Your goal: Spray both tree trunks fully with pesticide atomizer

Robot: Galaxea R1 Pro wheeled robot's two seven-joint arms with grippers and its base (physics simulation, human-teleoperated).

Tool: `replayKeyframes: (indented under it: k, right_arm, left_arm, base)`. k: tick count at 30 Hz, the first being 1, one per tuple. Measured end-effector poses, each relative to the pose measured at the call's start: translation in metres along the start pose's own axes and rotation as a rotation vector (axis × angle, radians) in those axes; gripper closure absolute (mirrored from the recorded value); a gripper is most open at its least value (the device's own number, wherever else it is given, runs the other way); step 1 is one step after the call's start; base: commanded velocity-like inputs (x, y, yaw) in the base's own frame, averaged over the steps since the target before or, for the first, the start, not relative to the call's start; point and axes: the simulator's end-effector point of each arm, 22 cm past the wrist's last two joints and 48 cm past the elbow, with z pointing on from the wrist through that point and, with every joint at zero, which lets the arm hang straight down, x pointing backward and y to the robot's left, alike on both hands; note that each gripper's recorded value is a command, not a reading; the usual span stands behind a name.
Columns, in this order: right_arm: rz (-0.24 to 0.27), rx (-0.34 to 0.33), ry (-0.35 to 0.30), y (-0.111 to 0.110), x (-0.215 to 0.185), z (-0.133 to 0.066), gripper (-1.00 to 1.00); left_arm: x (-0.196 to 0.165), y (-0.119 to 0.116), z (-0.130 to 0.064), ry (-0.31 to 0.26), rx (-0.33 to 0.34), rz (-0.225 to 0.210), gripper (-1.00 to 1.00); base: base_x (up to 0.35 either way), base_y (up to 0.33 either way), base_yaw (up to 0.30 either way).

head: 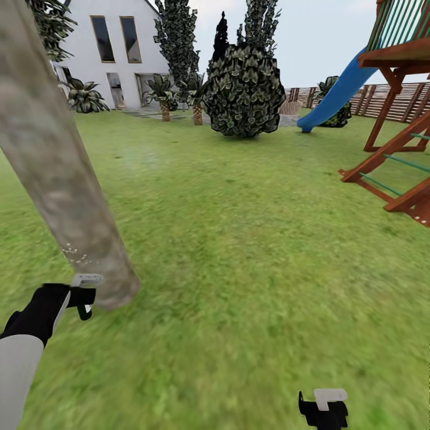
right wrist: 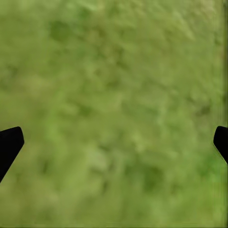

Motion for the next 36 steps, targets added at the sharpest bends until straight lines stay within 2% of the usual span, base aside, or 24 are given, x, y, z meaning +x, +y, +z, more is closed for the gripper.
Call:
replayKeyframes:
  k: [1,4,6,8,12,15,17,19,22,26,28,29,31,36]
  right_arm:
    - [0.000,0.000,0.000,0.000,0.000,0.000,-1.00]
    - [0.002,-0.004,0.000,0.002,0.000,0.000,-1.00]
    - [0.003,-0.006,0.000,0.004,0.000,-0.001,-1.00]
    - [0.004,-0.007,0.000,0.005,0.000,-0.001,-1.00]
    - [0.004,-0.007,0.000,0.005,0.000,-0.001,-1.00]
    - [0.004,-0.007,0.000,0.005,0.000,-0.001,-1.00]
    - [0.004,-0.006,0.000,0.004,0.000,-0.001,-1.00]
    - [0.002,-0.002,0.000,0.001,0.000,0.000,-1.00]
    - [0.000,0.000,0.000,0.000,0.000,0.000,-1.00]
    - [0.000,-0.002,0.000,0.001,0.000,0.000,-1.00]
    - [0.000,-0.002,0.000,0.001,0.000,0.000,-1.00]
    - [0.000,-0.002,0.000,0.001,0.000,0.000,-1.00]
    - [0.001,-0.003,0.000,0.002,0.000,0.000,-1.00]
    - [0.000,-0.002,0.000,0.001,0.000,0.000,-1.00]
  left_arm:
    - [-0.001,0.000,0.000,-0.002,-0.001,0.002,1.00]
    - [-0.024,0.004,-0.010,-0.056,-0.015,0.015,1.00]
    - [-0.029,0.006,-0.013,-0.066,-0.021,0.017,1.00]
    - [-0.020,0.008,-0.010,-0.051,-0.026,0.020,1.00]
    - [0.045,0.007,0.003,0.037,-0.049,0.034,1.00]
    - [0.053,-0.007,0.007,0.048,-0.034,0.031,1.00]
    - [0.061,-0.007,0.010,0.062,-0.070,0.031,1.00]
    - [0.076,-0.012,0.015,0.089,-0.073,0.020,1.00]
    - [0.072,-0.023,0.019,0.059,-0.054,0.005,1.00]
    - [0.065,-0.019,0.017,0.035,-0.071,0.002,1.00]
    - [0.066,-0.004,0.016,0.027,-0.085,-0.082,1.00]
    - [0.067,-0.001,0.016,0.025,-0.086,-0.107,1.00]
    - [0.070,0.001,0.016,0.030,-0.086,-0.122,1.00]
    - [0.082,0.003,0.018,0.047,-0.091,-0.119,1.00]
  base:
    - [0.184,-0.240,0.000]
    - [0.133,-0.248,0.044]
    - [0.025,-0.269,0.224]
    - [0.004,-0.273,0.269]
    - [0.001,-0.273,0.276]
    - [0.002,-0.273,0.249]
    - [0.116,-0.263,0.044]
    - [0.205,-0.212,0.009]
    - [0.236,-0.190,0.001]
    - [0.240,-0.187,0.000]
    - [0.240,-0.187,0.038]
    - [0.240,-0.187,0.165]
    - [0.215,-0.203,0.247]
    - [0.040,-0.262,0.275]
